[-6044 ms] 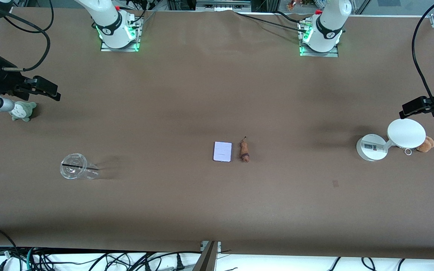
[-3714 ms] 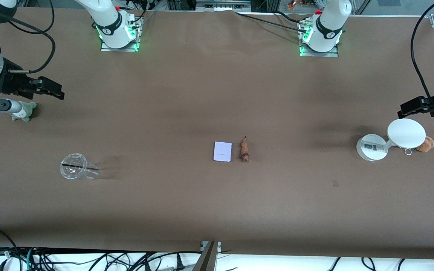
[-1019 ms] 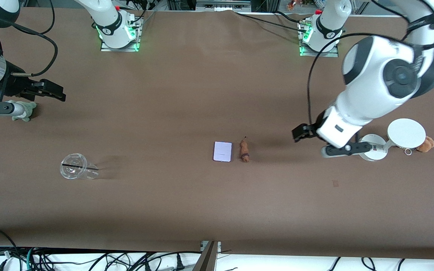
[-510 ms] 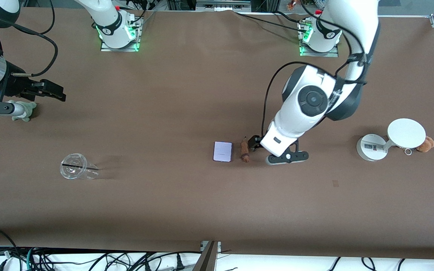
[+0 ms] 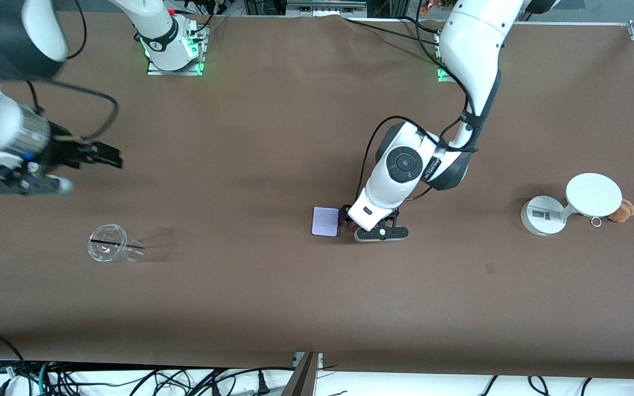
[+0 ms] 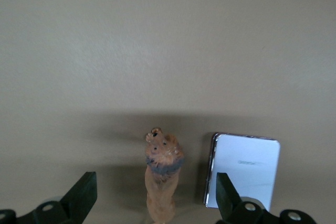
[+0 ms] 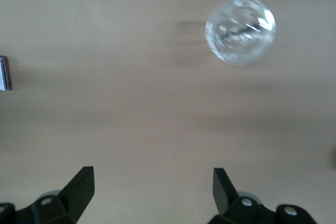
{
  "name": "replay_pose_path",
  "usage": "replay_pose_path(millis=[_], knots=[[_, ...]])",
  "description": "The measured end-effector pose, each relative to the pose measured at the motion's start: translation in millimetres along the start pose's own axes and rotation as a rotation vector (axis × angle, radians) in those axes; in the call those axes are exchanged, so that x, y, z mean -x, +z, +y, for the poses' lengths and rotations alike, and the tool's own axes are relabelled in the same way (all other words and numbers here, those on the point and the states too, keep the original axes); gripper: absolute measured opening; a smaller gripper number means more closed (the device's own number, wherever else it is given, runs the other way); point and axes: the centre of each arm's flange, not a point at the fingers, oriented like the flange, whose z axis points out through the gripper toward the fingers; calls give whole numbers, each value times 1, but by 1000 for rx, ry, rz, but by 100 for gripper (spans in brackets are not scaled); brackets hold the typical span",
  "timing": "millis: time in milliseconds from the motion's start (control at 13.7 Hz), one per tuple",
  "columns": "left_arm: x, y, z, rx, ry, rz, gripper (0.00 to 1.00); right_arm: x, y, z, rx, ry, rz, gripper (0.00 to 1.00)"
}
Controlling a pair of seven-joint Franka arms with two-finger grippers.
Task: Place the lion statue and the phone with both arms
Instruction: 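Grasp the lion statue with the left gripper while the right gripper reaches out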
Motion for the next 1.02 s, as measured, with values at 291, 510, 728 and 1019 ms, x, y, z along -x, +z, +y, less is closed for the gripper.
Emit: replay_pose_path(millis=[291, 510, 728, 1019], knots=[[14, 25, 9, 2, 22, 8, 100, -43, 82, -72, -2, -23, 75, 100], [17, 36, 9, -1, 27, 11, 100, -64, 123, -96, -21, 20, 125, 100], [17, 36, 8, -13, 42, 17, 70, -76, 135, -137, -35, 45, 167, 100], [12, 31, 1, -30, 38, 6, 35, -76, 142, -173, -41, 72, 173, 100]])
